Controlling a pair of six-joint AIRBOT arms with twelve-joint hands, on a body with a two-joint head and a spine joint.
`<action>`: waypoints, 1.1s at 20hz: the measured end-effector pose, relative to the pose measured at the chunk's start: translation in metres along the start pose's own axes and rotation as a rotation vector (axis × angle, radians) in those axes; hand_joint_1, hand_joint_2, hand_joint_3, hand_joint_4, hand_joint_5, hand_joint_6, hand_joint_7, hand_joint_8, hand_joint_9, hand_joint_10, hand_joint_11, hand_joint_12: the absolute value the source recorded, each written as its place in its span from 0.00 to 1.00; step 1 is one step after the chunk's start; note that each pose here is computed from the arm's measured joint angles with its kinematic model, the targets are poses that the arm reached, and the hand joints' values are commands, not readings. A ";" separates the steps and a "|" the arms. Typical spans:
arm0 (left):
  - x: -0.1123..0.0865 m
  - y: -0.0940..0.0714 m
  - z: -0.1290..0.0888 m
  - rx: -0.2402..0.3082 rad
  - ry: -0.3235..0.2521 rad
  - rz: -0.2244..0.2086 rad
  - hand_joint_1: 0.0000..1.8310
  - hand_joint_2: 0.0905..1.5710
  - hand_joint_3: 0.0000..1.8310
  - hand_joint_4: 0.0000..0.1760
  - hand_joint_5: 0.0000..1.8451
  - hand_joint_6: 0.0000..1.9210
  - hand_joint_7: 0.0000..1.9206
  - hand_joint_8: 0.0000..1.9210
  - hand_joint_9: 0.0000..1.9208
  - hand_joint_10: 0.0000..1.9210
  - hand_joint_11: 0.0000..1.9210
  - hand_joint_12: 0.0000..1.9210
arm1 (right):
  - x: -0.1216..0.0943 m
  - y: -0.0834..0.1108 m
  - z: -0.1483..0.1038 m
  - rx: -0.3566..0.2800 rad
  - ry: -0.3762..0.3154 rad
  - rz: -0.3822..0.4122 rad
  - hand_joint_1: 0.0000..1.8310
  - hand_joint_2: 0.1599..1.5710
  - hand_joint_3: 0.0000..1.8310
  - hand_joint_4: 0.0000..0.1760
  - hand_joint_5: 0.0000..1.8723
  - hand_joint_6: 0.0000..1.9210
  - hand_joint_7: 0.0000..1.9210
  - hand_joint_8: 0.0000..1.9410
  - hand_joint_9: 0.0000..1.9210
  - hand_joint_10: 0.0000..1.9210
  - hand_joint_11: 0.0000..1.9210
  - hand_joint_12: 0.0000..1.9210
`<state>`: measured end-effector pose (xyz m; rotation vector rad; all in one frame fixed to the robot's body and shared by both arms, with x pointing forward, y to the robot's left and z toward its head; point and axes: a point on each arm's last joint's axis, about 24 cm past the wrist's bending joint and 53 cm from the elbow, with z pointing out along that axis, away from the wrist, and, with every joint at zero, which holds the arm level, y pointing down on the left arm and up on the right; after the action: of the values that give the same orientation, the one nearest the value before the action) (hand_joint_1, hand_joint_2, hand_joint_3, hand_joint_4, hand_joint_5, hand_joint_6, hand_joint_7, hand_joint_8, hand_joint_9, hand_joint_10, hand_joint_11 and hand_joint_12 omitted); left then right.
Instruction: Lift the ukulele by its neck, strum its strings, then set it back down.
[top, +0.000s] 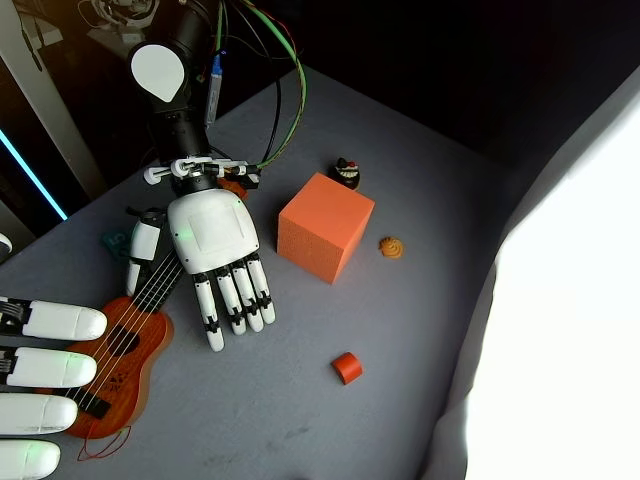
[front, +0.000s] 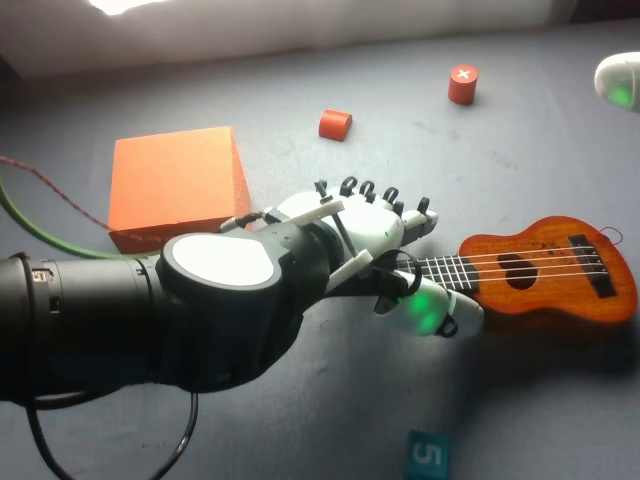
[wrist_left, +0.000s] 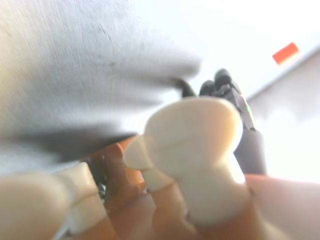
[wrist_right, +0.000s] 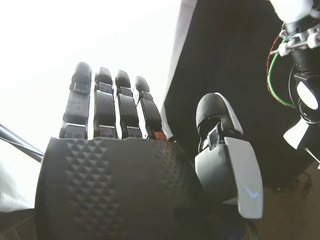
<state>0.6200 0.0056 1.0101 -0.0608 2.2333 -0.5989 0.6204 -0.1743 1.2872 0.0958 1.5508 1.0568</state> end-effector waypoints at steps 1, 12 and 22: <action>-0.003 -0.001 0.000 0.006 -0.003 0.017 0.00 0.58 0.00 0.91 0.00 0.00 0.00 0.00 0.00 0.00 0.00 0.00 | 0.000 0.000 0.000 0.001 0.000 0.000 0.03 0.84 0.00 0.00 0.04 0.00 0.03 0.00 0.03 0.00 0.00 0.03; -0.044 0.012 -0.008 -0.006 -0.047 0.172 0.00 0.56 0.00 0.75 0.00 0.00 0.00 0.00 0.00 0.00 0.00 0.00 | 0.000 0.000 0.000 0.000 0.000 0.001 0.04 0.84 0.00 0.00 0.05 0.01 0.05 0.00 0.04 0.01 0.00 0.05; -0.038 0.021 -0.019 -0.039 -0.031 0.263 0.00 0.56 0.00 0.70 0.00 0.00 0.00 0.00 0.00 0.00 0.00 0.00 | 0.001 0.000 0.000 0.000 0.002 -0.001 0.04 0.84 0.00 0.00 0.05 0.01 0.06 0.00 0.05 0.01 0.00 0.08</action>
<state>0.6347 0.0409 1.0384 0.1998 2.1764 -0.4088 0.6203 -0.1740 1.2867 0.0939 1.5522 1.0560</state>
